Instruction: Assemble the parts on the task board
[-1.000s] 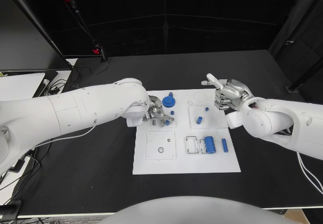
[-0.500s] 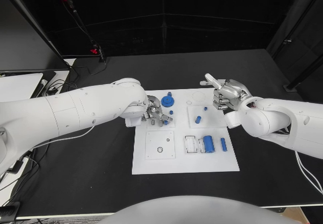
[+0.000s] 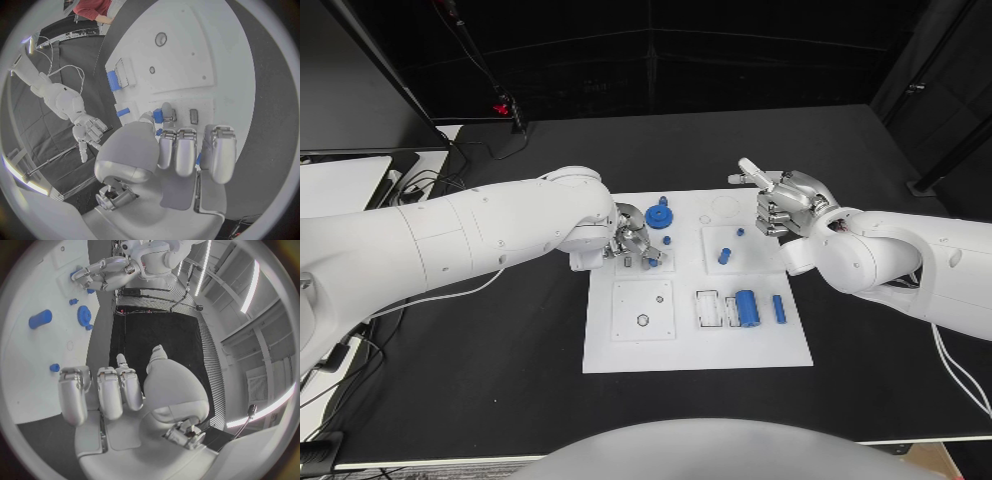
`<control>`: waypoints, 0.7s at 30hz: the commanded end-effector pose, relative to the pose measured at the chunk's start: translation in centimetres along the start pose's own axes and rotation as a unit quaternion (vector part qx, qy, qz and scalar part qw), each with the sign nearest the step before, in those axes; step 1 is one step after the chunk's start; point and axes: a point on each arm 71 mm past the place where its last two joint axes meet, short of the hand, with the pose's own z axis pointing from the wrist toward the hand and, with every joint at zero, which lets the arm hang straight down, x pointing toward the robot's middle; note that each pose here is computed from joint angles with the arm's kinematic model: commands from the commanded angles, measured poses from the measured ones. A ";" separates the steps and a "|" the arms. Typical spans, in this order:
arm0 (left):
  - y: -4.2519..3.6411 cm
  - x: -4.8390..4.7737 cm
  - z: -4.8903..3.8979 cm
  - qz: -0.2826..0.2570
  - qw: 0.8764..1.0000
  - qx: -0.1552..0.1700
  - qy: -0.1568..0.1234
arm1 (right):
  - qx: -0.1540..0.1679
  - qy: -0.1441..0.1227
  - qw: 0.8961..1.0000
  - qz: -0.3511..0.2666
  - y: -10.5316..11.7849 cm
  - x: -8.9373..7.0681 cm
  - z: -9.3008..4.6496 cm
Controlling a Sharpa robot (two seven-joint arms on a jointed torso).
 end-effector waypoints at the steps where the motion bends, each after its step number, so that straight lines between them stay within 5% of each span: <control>1: -0.14 -0.08 -0.04 0.001 1.000 0.012 -0.002 | 0.000 -0.001 1.000 0.000 0.0 0.0 0.0; 21: 0.71 -0.33 -0.50 -0.008 0.999 0.040 -0.008 | 0.009 -0.004 1.000 0.000 -0.4 -0.2 0.0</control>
